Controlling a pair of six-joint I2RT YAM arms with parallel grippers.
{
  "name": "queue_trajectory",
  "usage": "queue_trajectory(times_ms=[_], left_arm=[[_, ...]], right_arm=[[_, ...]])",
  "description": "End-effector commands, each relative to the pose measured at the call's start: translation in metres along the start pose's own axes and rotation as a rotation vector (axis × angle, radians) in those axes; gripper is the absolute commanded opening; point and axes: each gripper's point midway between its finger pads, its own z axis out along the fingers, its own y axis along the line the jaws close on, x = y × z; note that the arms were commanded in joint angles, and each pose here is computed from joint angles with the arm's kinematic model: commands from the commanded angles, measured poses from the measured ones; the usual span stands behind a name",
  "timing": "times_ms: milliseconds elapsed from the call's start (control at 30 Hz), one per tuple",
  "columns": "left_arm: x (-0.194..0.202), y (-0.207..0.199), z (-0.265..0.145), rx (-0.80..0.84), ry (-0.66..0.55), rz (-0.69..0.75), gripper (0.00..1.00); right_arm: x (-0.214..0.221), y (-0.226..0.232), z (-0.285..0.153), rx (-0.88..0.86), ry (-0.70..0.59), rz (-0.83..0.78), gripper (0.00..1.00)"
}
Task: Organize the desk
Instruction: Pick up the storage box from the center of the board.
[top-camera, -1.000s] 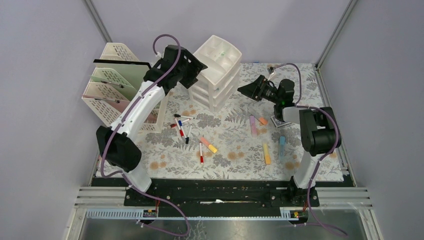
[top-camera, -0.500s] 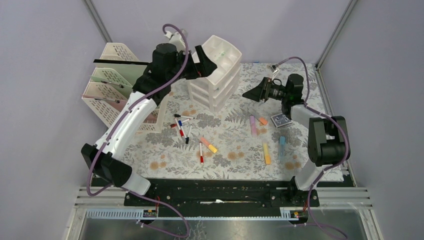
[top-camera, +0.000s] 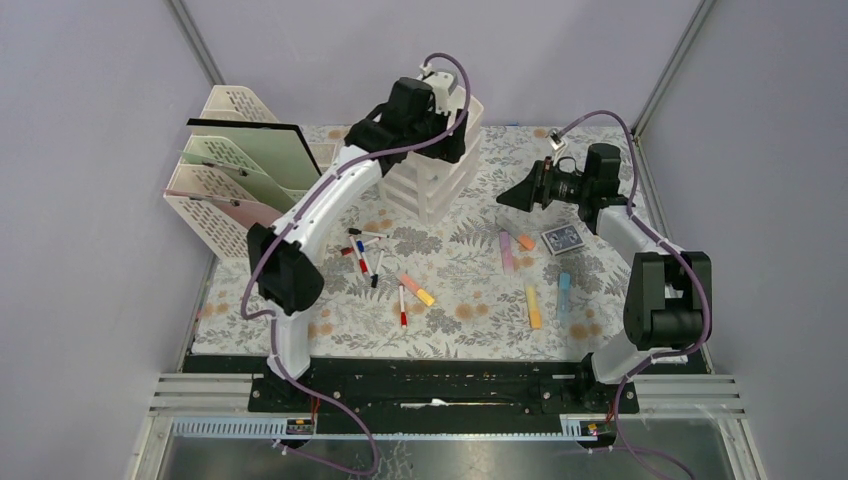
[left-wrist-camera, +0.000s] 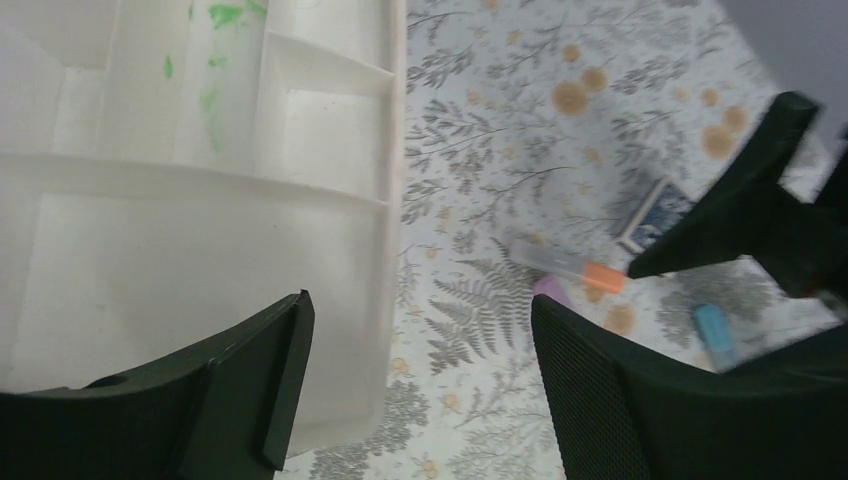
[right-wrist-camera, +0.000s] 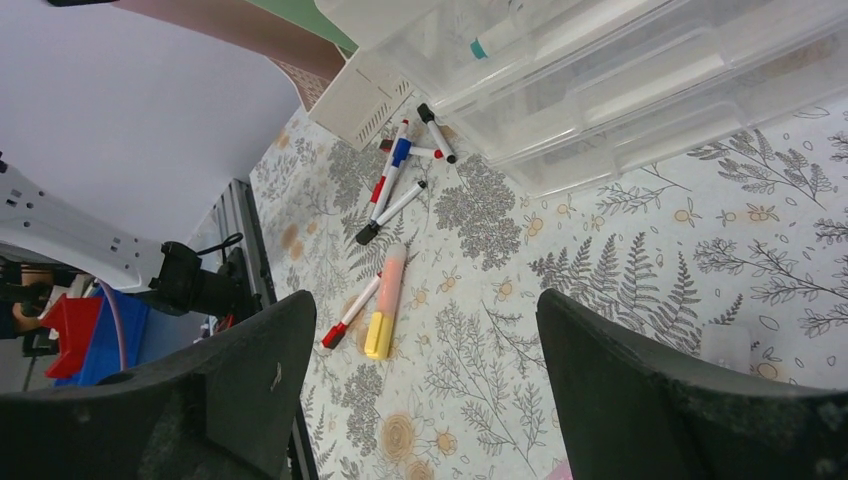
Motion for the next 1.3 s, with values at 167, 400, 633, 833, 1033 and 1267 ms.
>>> queue_trajectory(times_ms=[167, 400, 633, 833, 1033, 1267], left_arm=[[-0.009, 0.018, 0.018, -0.127, 0.003, 0.126, 0.69], [0.004, 0.014, 0.036, -0.118, 0.033, 0.145, 0.62], [0.012, 0.015, 0.045, -0.160, 0.050, 0.187, 0.47], [0.021, 0.022, 0.052, -0.209, 0.069, 0.210, 0.39], [0.020, 0.019, 0.055, -0.201, 0.069, 0.234, 0.27], [0.013, 0.013, 0.053, -0.174, 0.050, 0.230, 0.12]], right_arm=[[-0.001, 0.006, -0.007, -0.003, 0.005, -0.066, 0.88], [0.003, 0.000, -0.005, 0.000, 0.012, -0.051, 0.88], [0.005, -0.002, -0.003, -0.007, 0.007, -0.043, 0.89], [0.005, -0.003, -0.002, -0.012, 0.005, -0.034, 0.89], [0.006, -0.004, -0.001, -0.015, 0.001, -0.025, 0.89], [0.004, -0.004, 0.000, -0.025, -0.015, -0.004, 0.89]])
